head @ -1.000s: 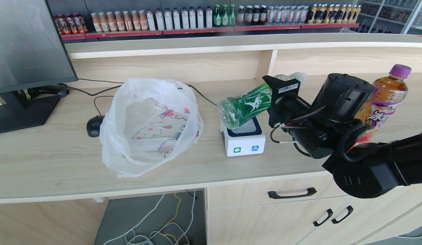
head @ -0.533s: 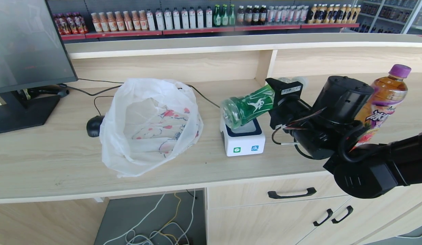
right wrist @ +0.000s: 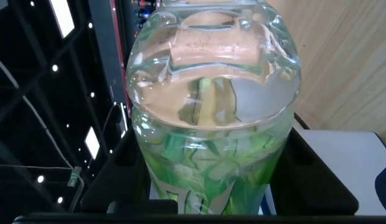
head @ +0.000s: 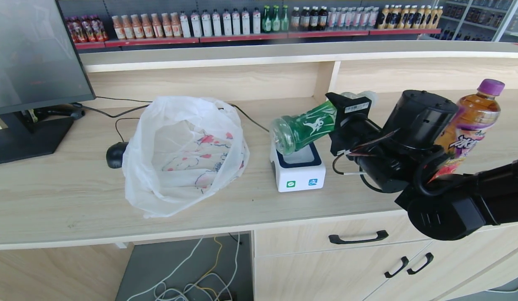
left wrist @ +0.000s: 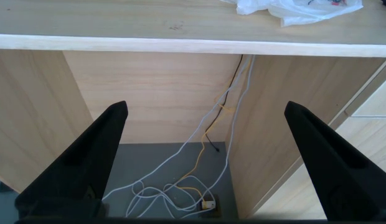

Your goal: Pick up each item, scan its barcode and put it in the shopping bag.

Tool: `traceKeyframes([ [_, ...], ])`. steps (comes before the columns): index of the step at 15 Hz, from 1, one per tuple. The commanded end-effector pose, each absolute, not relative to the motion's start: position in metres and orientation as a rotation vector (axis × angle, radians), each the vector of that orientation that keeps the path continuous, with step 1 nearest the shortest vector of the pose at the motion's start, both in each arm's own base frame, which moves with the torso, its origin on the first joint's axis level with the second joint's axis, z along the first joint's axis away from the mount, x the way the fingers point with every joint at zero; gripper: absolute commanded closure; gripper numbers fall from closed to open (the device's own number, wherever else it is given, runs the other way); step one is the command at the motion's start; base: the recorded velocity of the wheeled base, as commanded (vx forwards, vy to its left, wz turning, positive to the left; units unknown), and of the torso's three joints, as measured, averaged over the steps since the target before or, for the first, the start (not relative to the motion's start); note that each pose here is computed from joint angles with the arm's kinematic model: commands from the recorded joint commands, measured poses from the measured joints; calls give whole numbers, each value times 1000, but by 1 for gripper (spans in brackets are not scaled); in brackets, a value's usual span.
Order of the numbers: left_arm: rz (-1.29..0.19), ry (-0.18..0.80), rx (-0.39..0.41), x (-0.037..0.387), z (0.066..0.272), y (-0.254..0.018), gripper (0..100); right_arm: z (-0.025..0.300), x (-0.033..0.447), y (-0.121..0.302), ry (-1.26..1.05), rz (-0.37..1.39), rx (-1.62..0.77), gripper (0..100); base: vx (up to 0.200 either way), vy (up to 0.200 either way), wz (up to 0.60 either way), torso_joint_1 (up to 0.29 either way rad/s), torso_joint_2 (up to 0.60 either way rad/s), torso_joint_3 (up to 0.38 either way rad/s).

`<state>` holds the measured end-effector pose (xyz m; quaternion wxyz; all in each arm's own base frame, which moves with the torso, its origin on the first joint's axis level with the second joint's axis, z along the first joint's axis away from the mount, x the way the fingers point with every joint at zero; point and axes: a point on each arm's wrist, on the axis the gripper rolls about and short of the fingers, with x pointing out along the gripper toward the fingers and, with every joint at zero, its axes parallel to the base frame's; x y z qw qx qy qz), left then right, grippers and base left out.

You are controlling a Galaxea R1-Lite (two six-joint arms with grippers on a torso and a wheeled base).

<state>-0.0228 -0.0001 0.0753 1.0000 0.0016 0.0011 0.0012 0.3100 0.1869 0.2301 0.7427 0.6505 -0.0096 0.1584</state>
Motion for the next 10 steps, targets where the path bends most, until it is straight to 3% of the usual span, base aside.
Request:
traceKeyframes([
  [1, 3, 2, 3, -23, 75, 0, 0, 242, 313, 189, -48, 371, 1435, 100, 0, 0, 0, 0, 0, 0],
  [10, 3, 2, 3, -23, 75, 0, 0, 277, 309, 187, -195, 410, 1213, 100, 0, 0, 0, 0, 0, 0],
])
